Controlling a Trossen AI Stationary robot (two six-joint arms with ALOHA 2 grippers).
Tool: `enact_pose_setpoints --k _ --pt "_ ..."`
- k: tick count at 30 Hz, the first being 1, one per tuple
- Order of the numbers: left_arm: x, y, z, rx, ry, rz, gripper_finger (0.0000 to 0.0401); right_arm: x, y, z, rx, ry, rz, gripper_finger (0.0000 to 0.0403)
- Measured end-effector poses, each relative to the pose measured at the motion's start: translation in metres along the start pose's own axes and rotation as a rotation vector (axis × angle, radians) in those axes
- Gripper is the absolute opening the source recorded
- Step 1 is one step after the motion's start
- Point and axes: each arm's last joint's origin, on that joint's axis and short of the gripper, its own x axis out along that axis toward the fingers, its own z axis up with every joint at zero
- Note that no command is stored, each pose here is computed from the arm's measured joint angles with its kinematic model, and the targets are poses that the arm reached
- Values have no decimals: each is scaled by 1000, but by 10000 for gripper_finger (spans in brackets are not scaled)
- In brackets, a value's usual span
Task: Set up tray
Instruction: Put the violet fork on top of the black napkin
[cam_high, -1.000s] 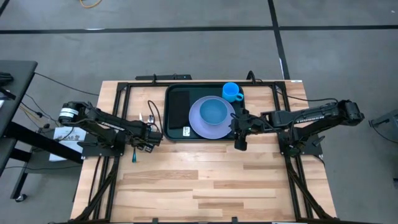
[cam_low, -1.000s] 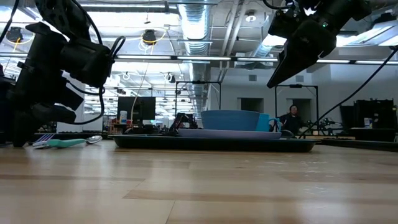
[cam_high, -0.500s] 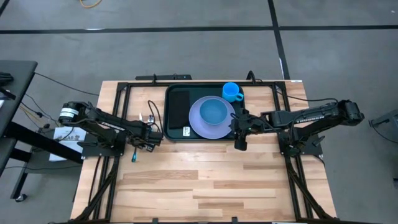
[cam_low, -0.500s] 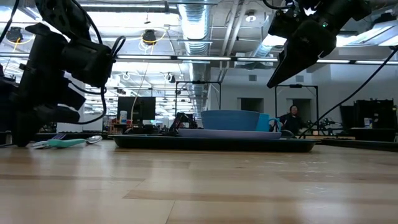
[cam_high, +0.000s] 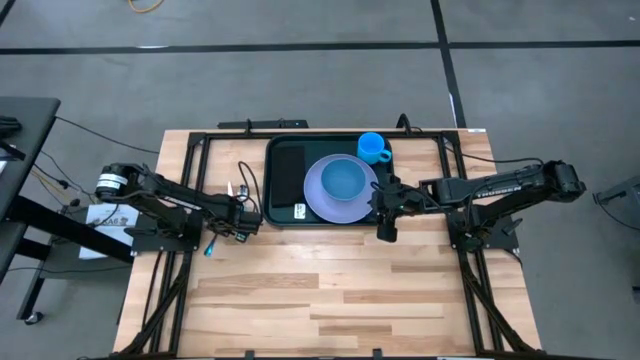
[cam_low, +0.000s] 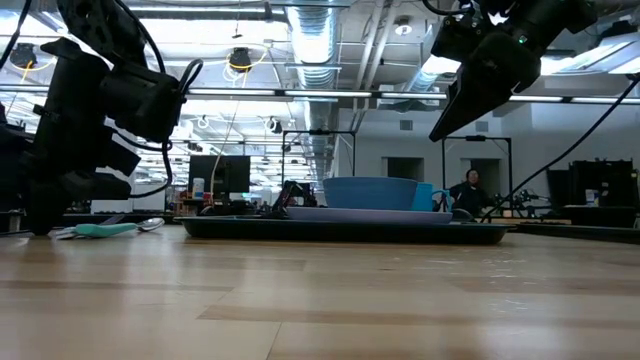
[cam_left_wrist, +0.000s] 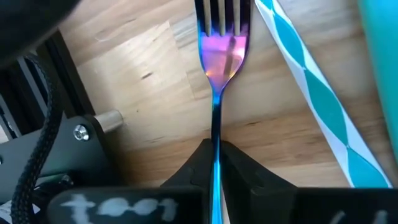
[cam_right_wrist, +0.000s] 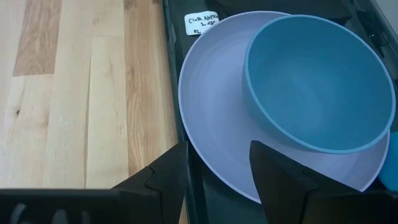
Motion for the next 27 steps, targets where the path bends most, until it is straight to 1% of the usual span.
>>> enact_pose_setpoints --k 8,11,22,27 --pt "-1 3 0 -25 -6 40 3 0 0 1 -7 -6 0 164" --pt "-4 5 0 -19 -33 85 2 0 0 1 -8 -10 0 164" --pt "-33 3 6 14 -16 119 2 0 0 2 -15 -19 0 164" --pt "-55 -2 11 35 -35 107 2 0 0 2 -14 -19 0 164"
